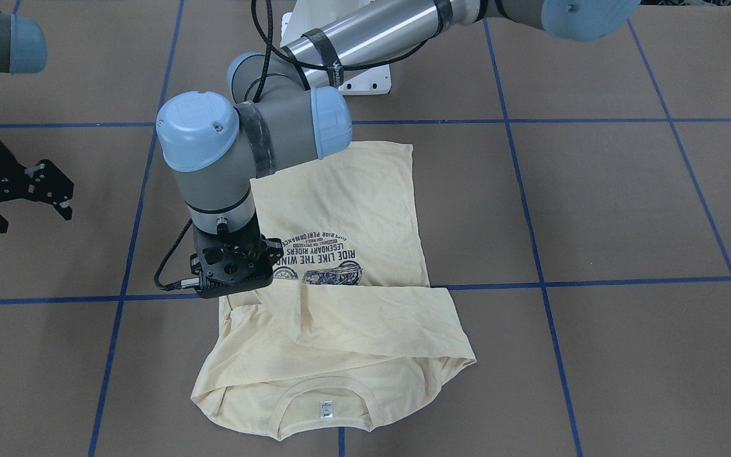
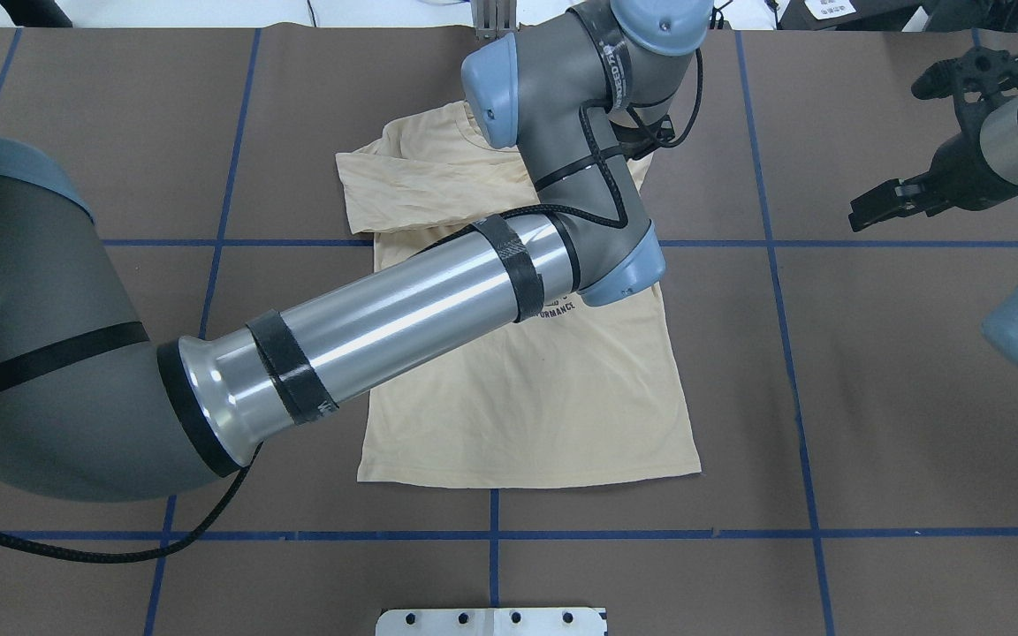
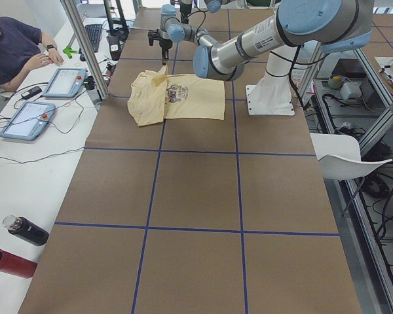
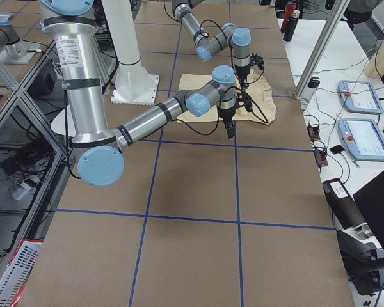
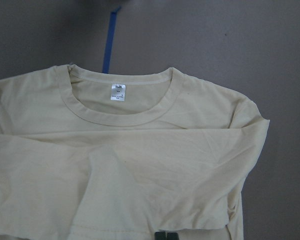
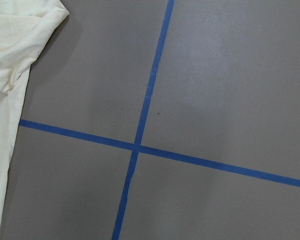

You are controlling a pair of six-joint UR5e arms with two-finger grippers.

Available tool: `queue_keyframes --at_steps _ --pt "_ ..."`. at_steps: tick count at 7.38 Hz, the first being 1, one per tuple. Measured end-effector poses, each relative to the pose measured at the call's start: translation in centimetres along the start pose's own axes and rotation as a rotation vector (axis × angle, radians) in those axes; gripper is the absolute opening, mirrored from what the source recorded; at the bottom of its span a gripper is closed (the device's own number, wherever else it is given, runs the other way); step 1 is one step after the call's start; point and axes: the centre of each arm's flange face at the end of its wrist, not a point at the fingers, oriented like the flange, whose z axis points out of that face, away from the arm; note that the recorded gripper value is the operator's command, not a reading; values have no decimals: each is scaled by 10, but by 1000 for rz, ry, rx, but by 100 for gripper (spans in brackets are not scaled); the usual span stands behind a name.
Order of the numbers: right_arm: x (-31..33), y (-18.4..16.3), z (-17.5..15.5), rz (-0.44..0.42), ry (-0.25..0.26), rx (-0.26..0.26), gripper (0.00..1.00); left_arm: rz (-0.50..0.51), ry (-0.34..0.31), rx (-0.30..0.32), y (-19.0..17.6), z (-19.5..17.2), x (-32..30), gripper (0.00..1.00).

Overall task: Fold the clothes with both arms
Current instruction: 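Grasp the sleeve cuff with the left gripper and fold it across the body, then release the sleeve and move both grippers to the shirt hem corners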

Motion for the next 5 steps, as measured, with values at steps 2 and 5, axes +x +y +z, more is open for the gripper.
queue_keyframes --at_steps 2,5 --pt "-3 -1 -1 12 -5 3 100 -106 89 16 8 -5 12 100" --pt "-10 -6 -2 14 -11 9 100 -79 160 8 10 -13 18 100"
